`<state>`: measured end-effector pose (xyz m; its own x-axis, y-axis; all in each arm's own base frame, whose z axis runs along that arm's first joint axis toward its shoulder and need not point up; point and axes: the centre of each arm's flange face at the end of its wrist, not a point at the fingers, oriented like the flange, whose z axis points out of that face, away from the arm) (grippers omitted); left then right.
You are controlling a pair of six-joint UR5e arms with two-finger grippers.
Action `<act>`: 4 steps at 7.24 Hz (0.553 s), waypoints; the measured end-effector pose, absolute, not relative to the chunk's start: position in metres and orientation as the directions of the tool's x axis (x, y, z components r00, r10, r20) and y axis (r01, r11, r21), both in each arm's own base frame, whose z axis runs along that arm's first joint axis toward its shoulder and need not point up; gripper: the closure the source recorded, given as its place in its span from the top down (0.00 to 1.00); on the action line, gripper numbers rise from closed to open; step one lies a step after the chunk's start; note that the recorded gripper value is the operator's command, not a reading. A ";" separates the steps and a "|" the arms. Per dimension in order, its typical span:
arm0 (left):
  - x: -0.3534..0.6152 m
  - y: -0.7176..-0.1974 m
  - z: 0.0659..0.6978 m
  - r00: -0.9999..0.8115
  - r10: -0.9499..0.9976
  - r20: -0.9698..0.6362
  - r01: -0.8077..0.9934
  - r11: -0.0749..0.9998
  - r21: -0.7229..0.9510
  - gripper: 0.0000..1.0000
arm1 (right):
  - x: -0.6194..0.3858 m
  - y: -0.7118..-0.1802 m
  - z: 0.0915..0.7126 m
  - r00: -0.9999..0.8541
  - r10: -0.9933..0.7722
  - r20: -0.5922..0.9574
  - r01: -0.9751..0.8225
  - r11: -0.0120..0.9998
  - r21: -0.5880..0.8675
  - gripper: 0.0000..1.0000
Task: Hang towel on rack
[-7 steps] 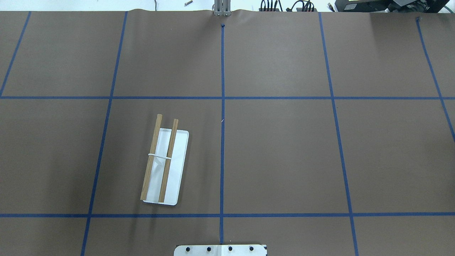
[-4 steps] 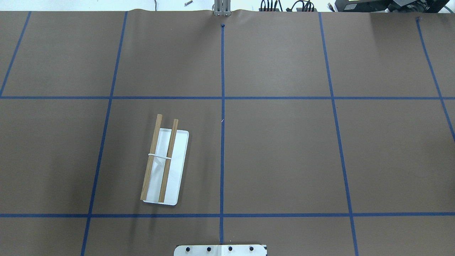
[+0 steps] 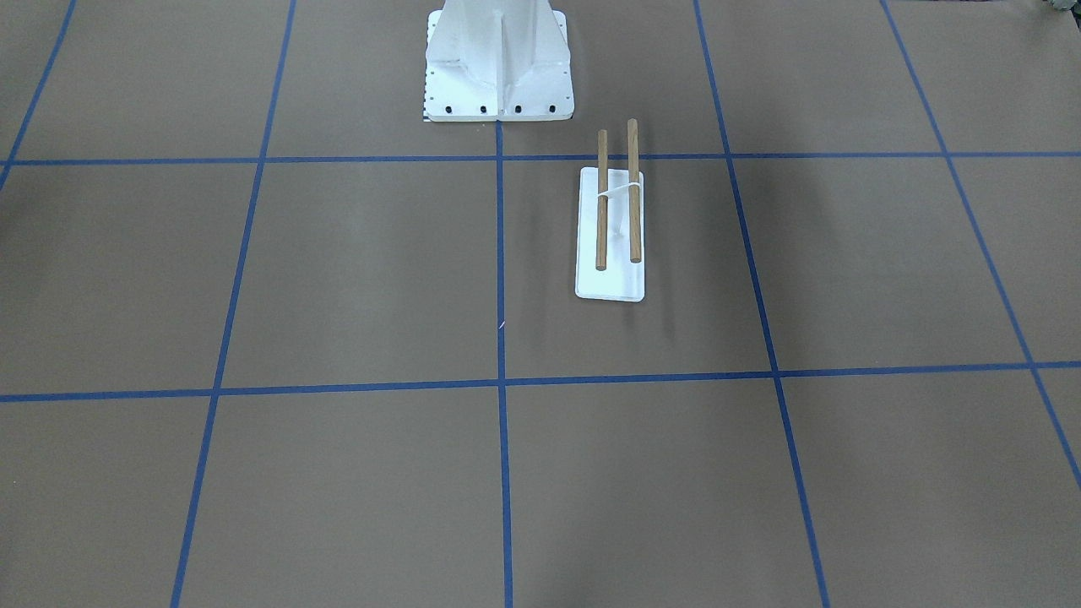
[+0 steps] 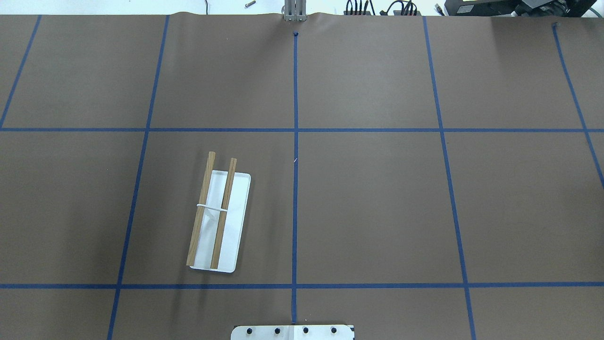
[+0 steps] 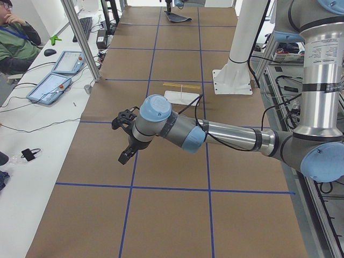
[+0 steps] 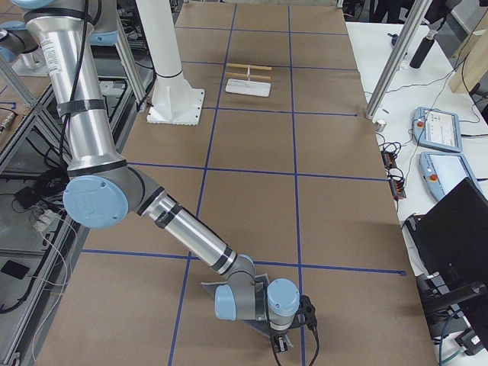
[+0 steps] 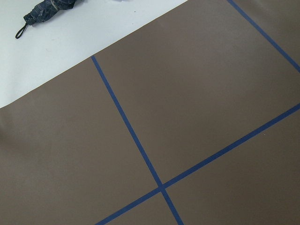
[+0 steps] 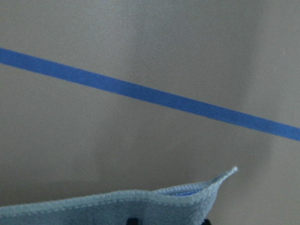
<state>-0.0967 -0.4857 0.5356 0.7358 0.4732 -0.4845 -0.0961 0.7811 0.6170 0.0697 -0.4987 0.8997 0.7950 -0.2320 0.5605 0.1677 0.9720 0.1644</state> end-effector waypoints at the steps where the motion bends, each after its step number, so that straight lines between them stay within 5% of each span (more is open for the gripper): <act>1: -0.097 -0.486 0.535 0.736 0.473 -0.484 -0.096 0.781 0.617 0.98 | 0.070 -0.499 0.899 0.794 -0.234 0.561 0.168 0.971 0.168 0.00; 4: -0.097 -0.486 0.537 0.736 0.471 -0.486 -0.095 0.783 0.615 0.98 | 0.083 -0.521 0.870 0.789 -0.252 0.561 0.141 0.962 0.234 0.00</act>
